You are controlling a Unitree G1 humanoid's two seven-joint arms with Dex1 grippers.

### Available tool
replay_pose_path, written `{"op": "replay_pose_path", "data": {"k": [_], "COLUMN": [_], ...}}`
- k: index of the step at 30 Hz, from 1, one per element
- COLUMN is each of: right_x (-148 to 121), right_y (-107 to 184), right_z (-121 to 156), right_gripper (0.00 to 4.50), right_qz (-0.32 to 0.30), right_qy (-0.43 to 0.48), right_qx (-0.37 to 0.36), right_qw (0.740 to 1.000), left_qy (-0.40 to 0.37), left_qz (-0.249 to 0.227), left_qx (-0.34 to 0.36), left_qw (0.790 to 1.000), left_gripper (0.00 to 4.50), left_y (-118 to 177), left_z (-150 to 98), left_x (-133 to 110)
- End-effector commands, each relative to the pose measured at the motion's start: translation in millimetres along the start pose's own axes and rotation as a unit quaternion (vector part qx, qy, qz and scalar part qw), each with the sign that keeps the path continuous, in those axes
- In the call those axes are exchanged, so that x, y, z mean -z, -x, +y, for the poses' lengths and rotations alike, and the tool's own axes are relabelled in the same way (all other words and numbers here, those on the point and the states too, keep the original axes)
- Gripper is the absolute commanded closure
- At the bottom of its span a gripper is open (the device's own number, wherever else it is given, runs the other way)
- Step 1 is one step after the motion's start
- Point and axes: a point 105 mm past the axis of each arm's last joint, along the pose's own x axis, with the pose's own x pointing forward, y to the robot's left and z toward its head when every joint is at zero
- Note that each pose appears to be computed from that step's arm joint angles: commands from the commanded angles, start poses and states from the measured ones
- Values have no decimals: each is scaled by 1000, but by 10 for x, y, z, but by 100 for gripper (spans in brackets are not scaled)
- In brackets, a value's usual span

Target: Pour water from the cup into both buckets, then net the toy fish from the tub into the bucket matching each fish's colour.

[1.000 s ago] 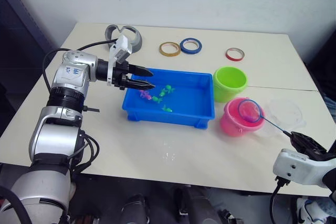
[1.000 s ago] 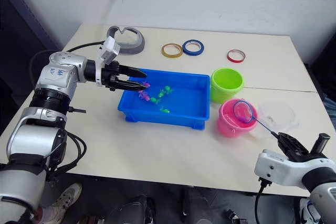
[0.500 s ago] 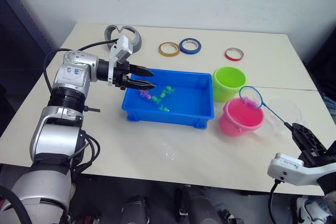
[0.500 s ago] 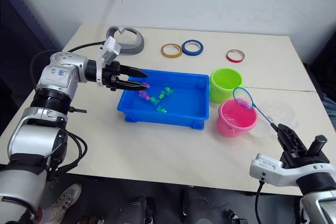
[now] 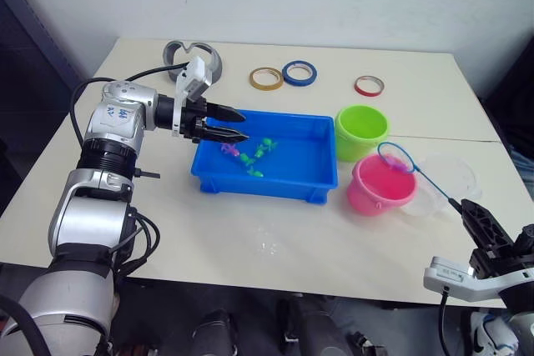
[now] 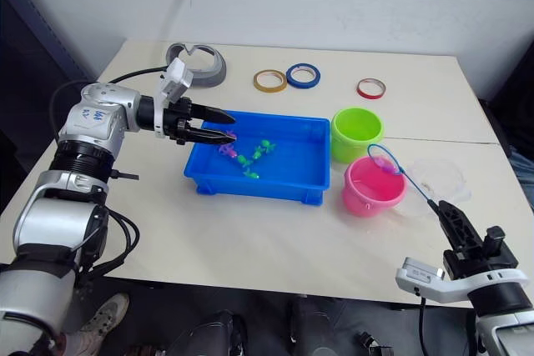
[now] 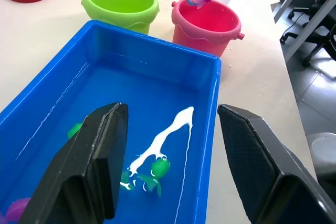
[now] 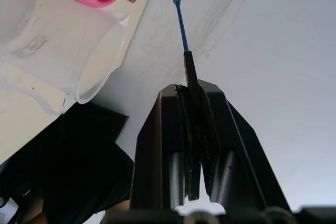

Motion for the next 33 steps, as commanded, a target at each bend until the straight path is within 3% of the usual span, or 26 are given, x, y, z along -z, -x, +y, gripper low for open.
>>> {"op": "replay_pose_path", "data": {"k": [1,7,12,20,24,27,31,33], "right_x": [51,80,110,284,309,150,-74,-210], "right_y": [20,56,68,-179,-377,-573,-755,-876], "right_z": [-88,-114,-85,-596,-775,-774,-756,-779], "right_gripper": [450,450,450,450,450,450,450,450], "right_qz": [8,18,37,44,32,-15,-66,-100], "right_qy": [38,56,20,-185,-330,-417,-528,-589], "right_qx": [29,46,38,103,105,49,-25,-63], "right_qw": [999,997,998,976,938,908,847,800], "left_qy": [-29,-29,-28,-28,-32,-29,-20,-9], "left_qz": [-13,-12,-12,-2,19,22,37,44], "left_qx": [-3,-4,-3,-44,-94,-133,-161,-179], "left_qw": [999,1000,1000,999,995,990,986,983], "left_gripper": [148,148,148,148,148,148,148,148], "left_y": [47,62,58,207,428,627,837,987], "left_z": [-1,-1,-5,83,173,214,193,160], "left_x": [-188,-187,-185,-114,-26,18,133,213]}}
